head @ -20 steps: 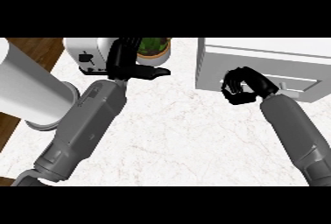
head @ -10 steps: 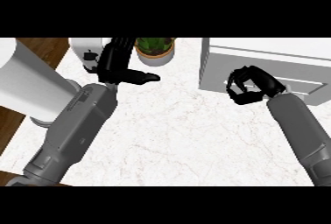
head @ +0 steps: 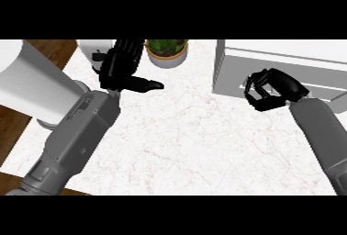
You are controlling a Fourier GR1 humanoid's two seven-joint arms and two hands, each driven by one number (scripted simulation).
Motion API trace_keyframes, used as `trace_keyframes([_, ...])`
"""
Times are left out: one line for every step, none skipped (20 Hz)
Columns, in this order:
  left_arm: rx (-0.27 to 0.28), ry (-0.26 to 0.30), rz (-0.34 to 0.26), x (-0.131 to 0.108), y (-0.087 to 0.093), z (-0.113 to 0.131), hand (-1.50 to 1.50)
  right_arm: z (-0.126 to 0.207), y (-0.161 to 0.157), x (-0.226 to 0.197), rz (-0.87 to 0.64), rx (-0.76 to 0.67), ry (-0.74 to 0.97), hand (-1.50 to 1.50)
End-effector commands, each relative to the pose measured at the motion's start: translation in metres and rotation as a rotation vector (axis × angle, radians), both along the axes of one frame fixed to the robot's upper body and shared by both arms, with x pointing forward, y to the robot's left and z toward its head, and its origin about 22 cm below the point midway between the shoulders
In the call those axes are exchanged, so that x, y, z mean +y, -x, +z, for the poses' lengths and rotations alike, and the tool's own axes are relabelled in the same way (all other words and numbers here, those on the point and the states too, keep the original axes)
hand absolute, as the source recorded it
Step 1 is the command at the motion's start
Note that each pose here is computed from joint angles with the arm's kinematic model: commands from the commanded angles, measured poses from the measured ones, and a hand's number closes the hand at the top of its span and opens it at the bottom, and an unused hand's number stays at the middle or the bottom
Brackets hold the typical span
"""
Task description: Pick up the cup, place it into the drawer and close the drawer
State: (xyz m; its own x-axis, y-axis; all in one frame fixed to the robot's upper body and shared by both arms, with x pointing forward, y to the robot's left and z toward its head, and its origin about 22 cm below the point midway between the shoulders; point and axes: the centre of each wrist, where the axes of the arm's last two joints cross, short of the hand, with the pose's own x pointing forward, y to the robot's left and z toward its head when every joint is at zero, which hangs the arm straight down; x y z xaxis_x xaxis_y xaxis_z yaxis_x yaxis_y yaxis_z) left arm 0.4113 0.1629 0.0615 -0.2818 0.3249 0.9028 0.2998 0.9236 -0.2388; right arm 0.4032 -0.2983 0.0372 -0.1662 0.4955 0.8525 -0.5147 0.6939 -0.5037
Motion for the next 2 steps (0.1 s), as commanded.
trace_keyframes([-0.004, 0.000, -0.016, 0.0006, 0.0023, -0.0019, -1.50, 0.0913, -0.0300, -0.0299, -0.198, -0.216, 0.073, 1.50])
trace_keyframes([-0.015, 0.014, -0.015, 0.0020, 0.0020, 0.0011, -1.50, 0.0865, -0.0293, -0.0281, -0.200, -0.202, 0.071, 1.50])
